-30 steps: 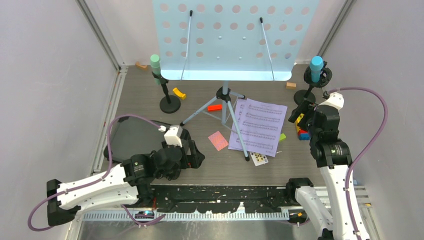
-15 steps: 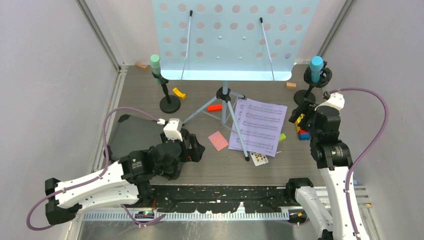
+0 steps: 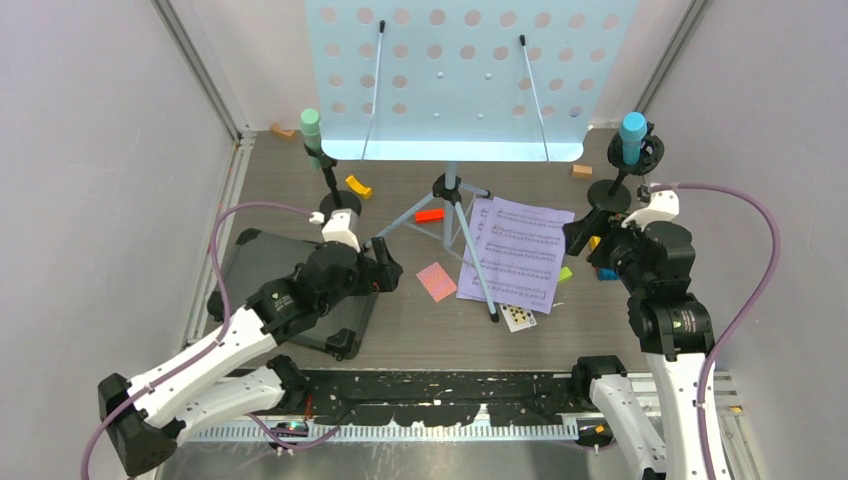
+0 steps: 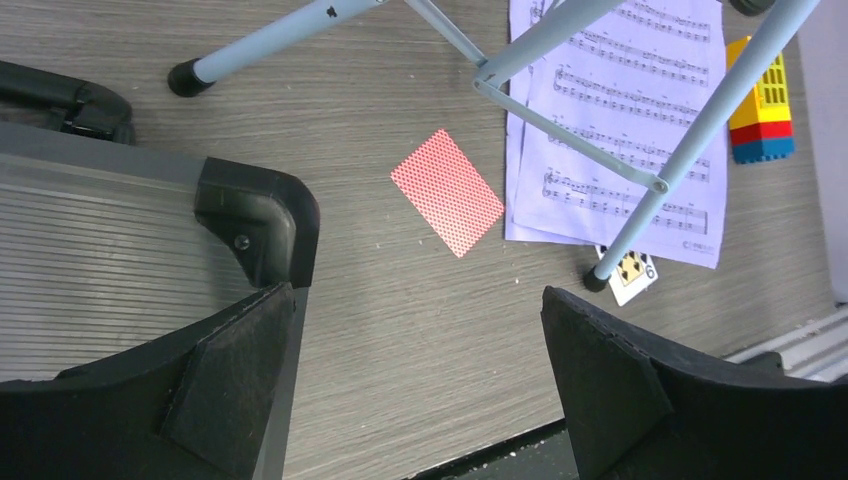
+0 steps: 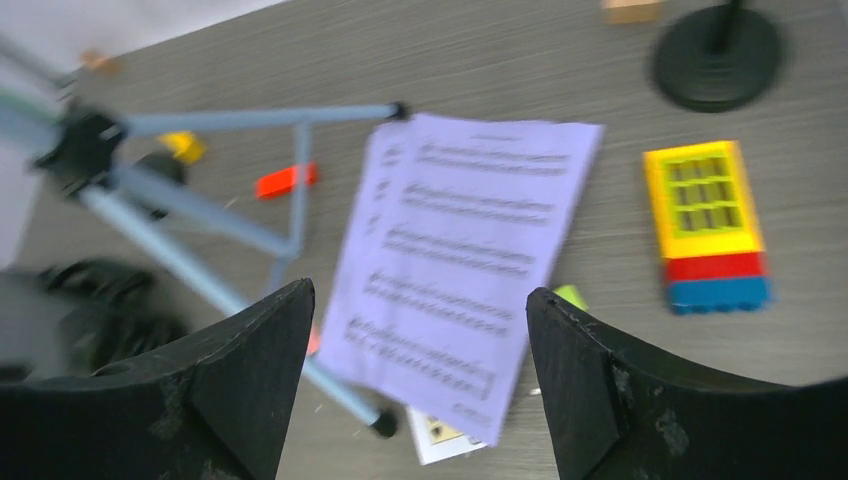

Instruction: Pack up the instrument practice props

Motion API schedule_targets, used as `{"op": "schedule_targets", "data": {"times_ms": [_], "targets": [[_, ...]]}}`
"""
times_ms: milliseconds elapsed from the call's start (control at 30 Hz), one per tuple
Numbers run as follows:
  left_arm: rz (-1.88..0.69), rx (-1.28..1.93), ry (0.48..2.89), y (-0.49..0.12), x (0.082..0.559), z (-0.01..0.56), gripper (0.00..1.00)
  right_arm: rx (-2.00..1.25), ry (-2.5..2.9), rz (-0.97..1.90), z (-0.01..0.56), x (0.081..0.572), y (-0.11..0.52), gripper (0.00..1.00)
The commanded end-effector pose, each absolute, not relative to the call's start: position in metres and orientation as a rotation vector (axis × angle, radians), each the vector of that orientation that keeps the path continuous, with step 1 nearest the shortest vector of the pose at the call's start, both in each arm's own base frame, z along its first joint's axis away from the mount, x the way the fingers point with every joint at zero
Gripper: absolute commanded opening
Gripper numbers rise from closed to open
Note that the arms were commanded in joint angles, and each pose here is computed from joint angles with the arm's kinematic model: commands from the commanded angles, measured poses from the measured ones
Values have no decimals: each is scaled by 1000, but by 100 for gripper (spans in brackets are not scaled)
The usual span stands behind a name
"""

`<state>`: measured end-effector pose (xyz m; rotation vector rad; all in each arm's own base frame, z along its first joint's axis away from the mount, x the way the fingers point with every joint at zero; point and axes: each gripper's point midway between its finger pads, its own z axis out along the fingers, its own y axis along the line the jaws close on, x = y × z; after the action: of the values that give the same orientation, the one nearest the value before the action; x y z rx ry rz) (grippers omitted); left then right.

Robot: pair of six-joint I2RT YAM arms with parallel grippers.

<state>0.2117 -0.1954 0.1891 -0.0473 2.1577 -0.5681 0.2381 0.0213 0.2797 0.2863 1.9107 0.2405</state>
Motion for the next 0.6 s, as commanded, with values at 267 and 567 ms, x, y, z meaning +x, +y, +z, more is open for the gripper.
{"op": "schedule_targets", "data": {"times_ms": [267,567], "targets": [[-697,-32,2178,-222,240,192,83,195,1854,891,273,249,111,74],[-742,-62,2262,-239,266,169,78,328,1892,1088,221,267,137,62]]}}
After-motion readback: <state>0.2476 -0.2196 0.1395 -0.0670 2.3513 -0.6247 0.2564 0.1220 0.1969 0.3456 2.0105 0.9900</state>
